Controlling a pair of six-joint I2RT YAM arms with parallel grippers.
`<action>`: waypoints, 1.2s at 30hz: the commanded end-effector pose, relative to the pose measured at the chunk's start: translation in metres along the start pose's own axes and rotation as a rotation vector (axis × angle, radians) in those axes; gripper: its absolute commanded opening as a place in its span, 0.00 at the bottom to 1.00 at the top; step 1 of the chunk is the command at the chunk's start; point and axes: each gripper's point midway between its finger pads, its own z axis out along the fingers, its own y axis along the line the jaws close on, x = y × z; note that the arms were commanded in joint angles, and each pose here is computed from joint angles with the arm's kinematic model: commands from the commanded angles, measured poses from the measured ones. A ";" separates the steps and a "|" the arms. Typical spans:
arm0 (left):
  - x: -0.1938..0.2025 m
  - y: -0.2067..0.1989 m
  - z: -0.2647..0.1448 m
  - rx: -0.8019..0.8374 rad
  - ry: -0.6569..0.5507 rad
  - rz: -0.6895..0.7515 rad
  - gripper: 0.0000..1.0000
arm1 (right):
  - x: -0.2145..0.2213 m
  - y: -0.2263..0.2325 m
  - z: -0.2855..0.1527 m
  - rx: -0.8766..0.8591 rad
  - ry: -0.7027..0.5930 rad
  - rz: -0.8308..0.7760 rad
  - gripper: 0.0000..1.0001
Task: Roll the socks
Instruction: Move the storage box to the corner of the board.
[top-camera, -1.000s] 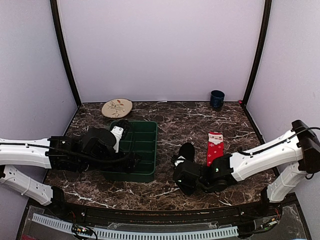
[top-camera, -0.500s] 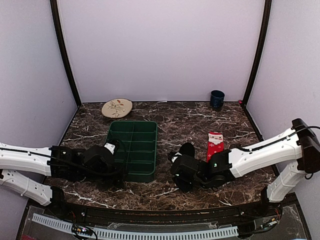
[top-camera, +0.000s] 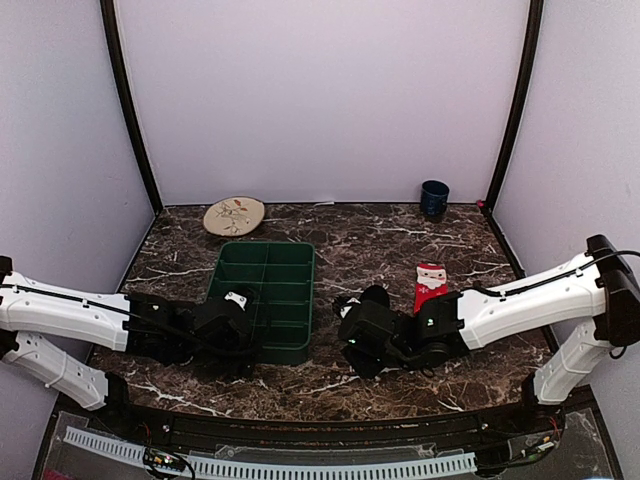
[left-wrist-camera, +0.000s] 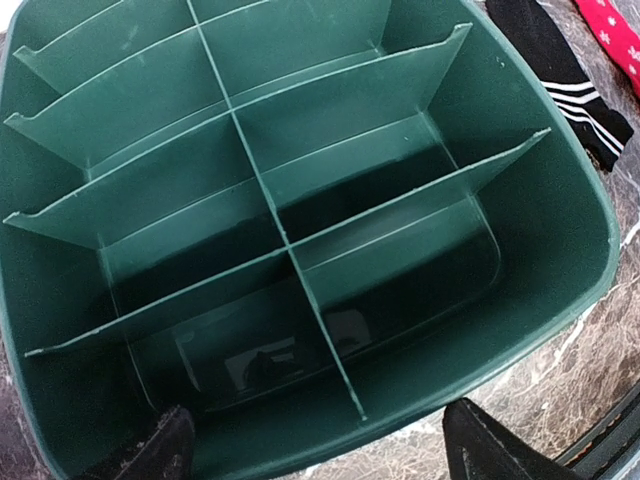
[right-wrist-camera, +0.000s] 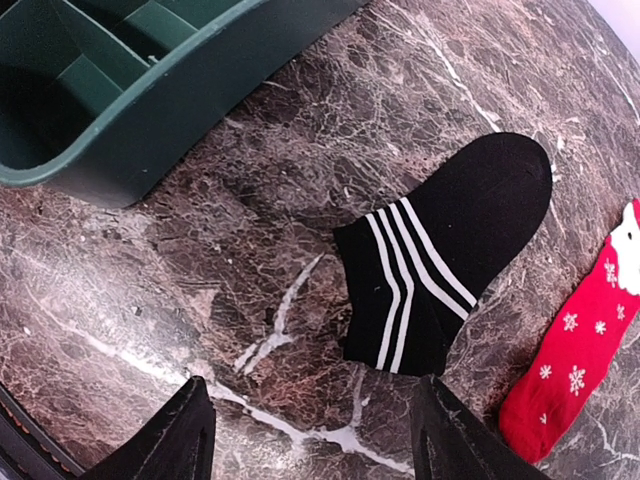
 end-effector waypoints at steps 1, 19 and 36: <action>-0.008 -0.003 0.002 0.018 -0.004 0.015 0.88 | -0.009 -0.005 -0.004 0.010 -0.015 0.011 0.65; 0.000 0.017 0.016 0.020 0.101 0.105 0.65 | -0.026 -0.015 -0.002 0.011 -0.041 0.014 0.65; 0.008 0.047 -0.003 -0.054 0.106 0.062 0.68 | -0.131 -0.026 0.070 -0.007 -0.051 0.088 0.65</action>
